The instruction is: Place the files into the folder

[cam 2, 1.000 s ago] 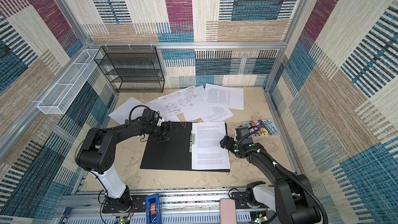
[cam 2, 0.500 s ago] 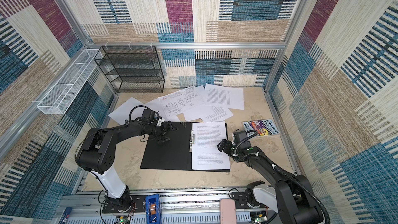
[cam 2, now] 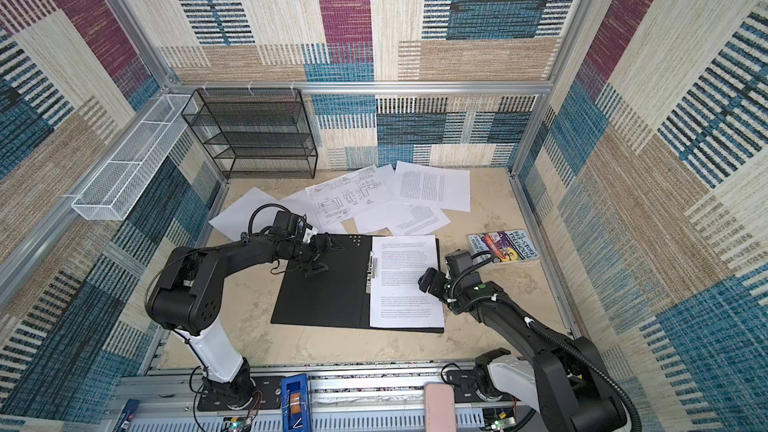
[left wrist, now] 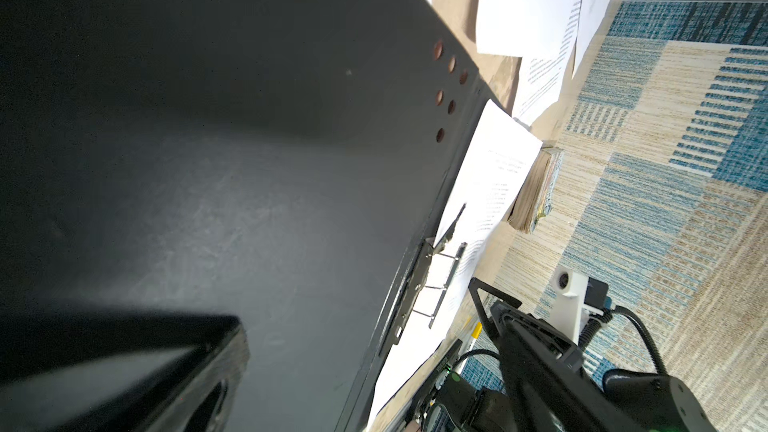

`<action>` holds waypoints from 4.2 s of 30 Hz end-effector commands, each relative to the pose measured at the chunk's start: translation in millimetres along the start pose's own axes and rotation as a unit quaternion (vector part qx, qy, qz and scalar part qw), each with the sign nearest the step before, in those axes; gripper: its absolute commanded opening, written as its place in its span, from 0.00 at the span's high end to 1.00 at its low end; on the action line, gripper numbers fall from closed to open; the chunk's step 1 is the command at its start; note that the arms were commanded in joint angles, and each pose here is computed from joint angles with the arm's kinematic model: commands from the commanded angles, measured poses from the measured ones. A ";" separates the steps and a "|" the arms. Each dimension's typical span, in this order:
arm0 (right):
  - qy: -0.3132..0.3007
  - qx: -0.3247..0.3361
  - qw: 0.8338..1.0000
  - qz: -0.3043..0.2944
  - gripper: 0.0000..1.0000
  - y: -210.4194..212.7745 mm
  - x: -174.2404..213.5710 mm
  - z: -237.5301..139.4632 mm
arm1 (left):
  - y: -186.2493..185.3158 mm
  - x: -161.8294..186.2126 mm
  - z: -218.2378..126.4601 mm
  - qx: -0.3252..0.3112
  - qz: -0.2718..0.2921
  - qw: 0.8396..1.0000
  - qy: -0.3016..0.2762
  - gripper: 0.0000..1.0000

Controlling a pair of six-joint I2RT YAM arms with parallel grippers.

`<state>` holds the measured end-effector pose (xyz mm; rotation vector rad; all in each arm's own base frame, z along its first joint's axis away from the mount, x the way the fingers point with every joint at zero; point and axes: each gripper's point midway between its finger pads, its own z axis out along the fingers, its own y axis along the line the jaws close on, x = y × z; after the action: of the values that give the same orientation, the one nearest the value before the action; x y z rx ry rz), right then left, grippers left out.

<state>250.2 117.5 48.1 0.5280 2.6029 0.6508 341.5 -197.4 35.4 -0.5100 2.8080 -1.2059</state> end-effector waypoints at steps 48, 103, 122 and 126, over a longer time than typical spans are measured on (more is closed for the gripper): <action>-0.010 0.013 0.998 -0.060 0.04 17.6 -38.1 39.2 | 116.8 32.1 -4.9 -0.216 -0.121 0.969 0.011 0.00; 0.070 -0.051 0.986 -0.145 0.78 58.7 -2.4 64.3 | 46.9 28.0 28.5 -0.205 0.001 0.978 0.029 0.03; 0.015 -0.052 0.987 -0.151 0.69 89.7 -27.9 29.9 | 50.4 19.6 19.4 -0.205 -0.012 0.978 0.021 0.03; -0.020 -0.066 0.985 -0.158 0.42 97.9 -38.8 17.8 | 34.4 18.9 16.7 -0.180 0.002 0.983 0.023 0.03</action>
<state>309.3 189.5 81.2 0.0750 2.5656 0.7046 302.6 -235.0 37.5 -0.5249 3.0907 -1.1777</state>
